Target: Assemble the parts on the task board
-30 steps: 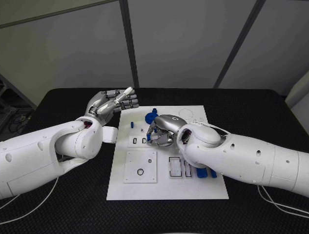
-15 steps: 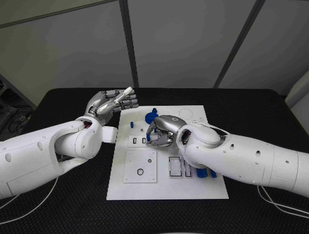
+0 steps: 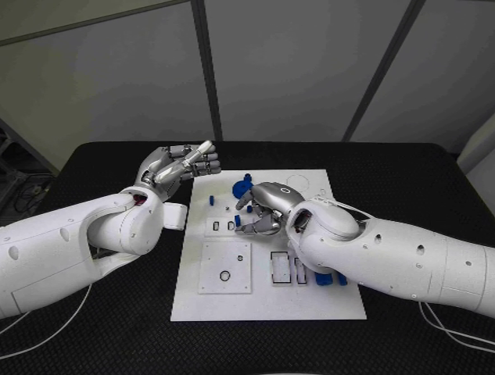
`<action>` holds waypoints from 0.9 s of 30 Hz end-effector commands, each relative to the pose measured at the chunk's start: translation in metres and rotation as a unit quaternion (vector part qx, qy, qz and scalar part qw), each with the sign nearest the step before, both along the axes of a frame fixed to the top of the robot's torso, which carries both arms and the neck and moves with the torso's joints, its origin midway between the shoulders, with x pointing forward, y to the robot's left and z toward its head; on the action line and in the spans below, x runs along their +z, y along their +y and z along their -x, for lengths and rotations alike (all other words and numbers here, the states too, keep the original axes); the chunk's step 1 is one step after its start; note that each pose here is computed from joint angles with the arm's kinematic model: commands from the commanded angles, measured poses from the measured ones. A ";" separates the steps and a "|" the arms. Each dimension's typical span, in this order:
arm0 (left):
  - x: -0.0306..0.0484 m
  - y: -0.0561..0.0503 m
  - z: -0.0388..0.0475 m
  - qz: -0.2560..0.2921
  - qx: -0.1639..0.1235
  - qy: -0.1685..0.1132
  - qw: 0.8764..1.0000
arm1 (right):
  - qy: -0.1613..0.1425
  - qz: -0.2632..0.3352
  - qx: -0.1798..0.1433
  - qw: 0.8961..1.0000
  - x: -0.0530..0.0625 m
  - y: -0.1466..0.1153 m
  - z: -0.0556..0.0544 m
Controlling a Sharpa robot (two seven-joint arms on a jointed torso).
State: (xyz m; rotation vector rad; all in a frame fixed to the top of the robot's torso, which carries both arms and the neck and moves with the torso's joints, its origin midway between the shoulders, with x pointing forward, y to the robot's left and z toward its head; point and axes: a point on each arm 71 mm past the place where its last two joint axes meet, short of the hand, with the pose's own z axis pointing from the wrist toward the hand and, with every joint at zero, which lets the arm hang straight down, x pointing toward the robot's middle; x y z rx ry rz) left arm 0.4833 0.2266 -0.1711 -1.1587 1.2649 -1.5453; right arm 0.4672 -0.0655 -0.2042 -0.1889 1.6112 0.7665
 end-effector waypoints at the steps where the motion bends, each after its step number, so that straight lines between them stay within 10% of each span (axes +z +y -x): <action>1: -0.0003 -0.001 -0.0004 -0.031 -0.022 -0.003 0.999 | -0.049 -0.078 0.011 0.996 0.014 -0.003 0.004; 12: -0.0167 0.008 -0.0073 -0.222 -0.103 0.051 0.968 | 0.019 -0.187 0.033 0.982 0.047 -0.048 0.006; 27: -0.0132 -0.013 -0.0347 -0.508 -0.159 0.144 0.834 | 0.041 -0.194 -0.101 0.975 0.074 -0.139 -0.012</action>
